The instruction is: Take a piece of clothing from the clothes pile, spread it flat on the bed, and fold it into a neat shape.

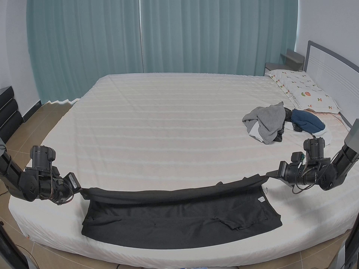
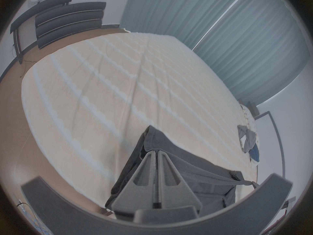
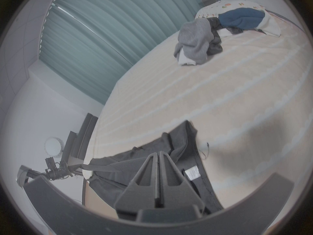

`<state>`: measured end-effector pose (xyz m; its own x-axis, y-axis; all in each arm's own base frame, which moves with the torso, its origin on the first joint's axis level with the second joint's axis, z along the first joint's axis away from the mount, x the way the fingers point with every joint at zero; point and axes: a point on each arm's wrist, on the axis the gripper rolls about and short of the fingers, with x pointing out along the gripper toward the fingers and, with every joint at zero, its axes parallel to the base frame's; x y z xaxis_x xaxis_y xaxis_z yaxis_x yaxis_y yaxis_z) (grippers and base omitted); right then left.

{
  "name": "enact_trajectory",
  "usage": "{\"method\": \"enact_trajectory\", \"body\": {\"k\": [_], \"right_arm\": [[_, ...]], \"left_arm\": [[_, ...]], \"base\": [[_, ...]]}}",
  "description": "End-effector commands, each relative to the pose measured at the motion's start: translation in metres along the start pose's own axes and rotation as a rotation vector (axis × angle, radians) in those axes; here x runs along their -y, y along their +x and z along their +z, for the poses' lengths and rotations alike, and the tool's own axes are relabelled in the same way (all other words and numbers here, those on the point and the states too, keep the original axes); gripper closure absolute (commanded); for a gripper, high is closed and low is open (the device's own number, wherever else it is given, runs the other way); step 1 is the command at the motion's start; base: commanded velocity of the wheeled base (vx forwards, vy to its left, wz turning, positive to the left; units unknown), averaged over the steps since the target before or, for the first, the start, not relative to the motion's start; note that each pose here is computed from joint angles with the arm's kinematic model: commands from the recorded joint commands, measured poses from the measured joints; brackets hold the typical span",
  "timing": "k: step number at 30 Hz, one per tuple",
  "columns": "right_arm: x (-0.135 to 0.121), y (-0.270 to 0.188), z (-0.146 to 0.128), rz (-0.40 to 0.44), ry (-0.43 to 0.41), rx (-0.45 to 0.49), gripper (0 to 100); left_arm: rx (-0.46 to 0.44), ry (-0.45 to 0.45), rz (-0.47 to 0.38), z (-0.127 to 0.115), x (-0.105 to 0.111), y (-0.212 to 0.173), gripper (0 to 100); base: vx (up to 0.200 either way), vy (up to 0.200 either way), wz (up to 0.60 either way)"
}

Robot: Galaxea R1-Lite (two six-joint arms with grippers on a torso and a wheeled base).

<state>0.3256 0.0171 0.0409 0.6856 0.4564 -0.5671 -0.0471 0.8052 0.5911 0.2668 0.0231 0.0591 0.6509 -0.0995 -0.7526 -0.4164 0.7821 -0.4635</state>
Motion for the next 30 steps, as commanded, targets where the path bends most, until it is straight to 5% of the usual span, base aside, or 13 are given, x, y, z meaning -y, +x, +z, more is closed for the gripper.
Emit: {"method": "enact_trajectory", "body": {"k": [1,13,14,16,17,25,30], "right_arm": [[0.012,0.009,-0.018,-0.028,0.005,-0.073,100],[0.026,0.027,-0.031,-0.053,0.003,-0.133,100],[0.026,0.027,-0.031,-0.052,0.005,-0.134,100],[0.026,0.027,-0.031,-0.05,0.004,-0.133,100],[0.026,0.027,-0.03,-0.049,0.005,-0.132,0],[0.016,0.011,-0.02,-0.033,0.015,-0.081,0],[0.007,-0.002,-0.018,-0.019,0.111,-0.058,0]], "left_arm": [[-0.066,0.004,0.04,-0.011,-0.008,0.013,100],[-0.13,0.013,0.067,-0.023,-0.01,0.025,100],[-0.133,0.015,0.066,-0.024,-0.01,0.026,0],[-0.135,0.016,0.066,-0.024,-0.01,0.026,0],[-0.133,0.015,0.066,-0.024,-0.01,0.026,0],[-0.116,0.001,0.061,-0.023,-0.011,0.018,0],[-0.122,0.0,0.047,-0.031,-0.013,0.004,0]], "base": [[0.0,0.0,0.0],[0.0,0.0,0.0],[0.0,0.0,0.0],[0.0,0.0,0.0],[0.0,0.0,0.0],[0.0,0.0,0.0],[0.0,0.0,0.0]]}}
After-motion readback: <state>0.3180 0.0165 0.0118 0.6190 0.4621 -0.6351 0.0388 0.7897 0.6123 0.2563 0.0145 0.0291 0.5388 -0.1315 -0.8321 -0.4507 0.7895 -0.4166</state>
